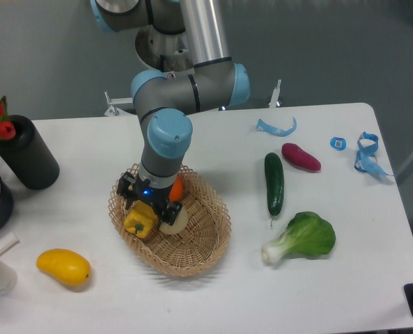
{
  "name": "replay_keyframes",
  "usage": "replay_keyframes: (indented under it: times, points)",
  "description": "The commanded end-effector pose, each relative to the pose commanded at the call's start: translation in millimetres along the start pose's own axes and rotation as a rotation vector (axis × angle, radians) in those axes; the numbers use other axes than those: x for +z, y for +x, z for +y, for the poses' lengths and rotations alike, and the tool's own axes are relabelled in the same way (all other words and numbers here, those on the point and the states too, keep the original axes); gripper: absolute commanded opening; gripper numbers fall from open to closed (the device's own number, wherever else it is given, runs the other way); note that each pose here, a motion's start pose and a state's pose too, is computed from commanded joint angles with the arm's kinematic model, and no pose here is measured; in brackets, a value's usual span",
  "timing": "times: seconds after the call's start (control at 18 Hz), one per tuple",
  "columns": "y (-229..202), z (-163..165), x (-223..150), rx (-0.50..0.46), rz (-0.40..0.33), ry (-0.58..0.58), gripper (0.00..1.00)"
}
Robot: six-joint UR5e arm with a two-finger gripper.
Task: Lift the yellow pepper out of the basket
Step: 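Close the gripper fingers around the yellow bell pepper, then lift the gripped yellow pepper up out of the basket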
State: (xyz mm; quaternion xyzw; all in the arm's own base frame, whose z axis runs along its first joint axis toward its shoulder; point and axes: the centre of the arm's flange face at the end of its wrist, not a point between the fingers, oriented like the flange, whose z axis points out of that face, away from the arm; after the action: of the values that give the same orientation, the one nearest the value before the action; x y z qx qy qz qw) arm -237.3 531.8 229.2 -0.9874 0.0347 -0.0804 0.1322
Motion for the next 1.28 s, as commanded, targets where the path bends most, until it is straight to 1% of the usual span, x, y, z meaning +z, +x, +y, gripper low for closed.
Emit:
replay_keyframes:
  times: [0.06, 0.17, 0.33, 0.44, 0.61, 0.72, 0.83, 0.94, 1.06, 1.28]
  points:
    - [-0.5, -0.7, -0.9, 0.0, -0.004, 0.002, 0.5]
    - [-0.6, -1.4, -2.3, 0.002, -0.009, 0.007, 0.35]
    - [-2.4, -4.7, -7.7, 0.005, -0.018, 0.018, 0.28]
    - [-2.8, -6.5, -11.1, 0.01, -0.023, 0.024, 0.28]
    - [-9.5, -17.6, -32.0, 0.015, -0.055, 0.056, 0.28]
    - [-18.1, -29.4, -66.1, 0.016, -0.102, 0.103, 0.28]
    - [-41.2, -30.0, -106.6, -0.003, -0.164, 0.154, 0.28]
    - [-73.1, -25.1, -144.5, -0.034, -0.228, 0.196, 0.28]
    - [-96.3, -22.1, -169.6, -0.029, -0.274, 0.217, 0.28]
    - [-150.3, 17.4, -201.1, 0.017, -0.348, 0.209, 0.28]
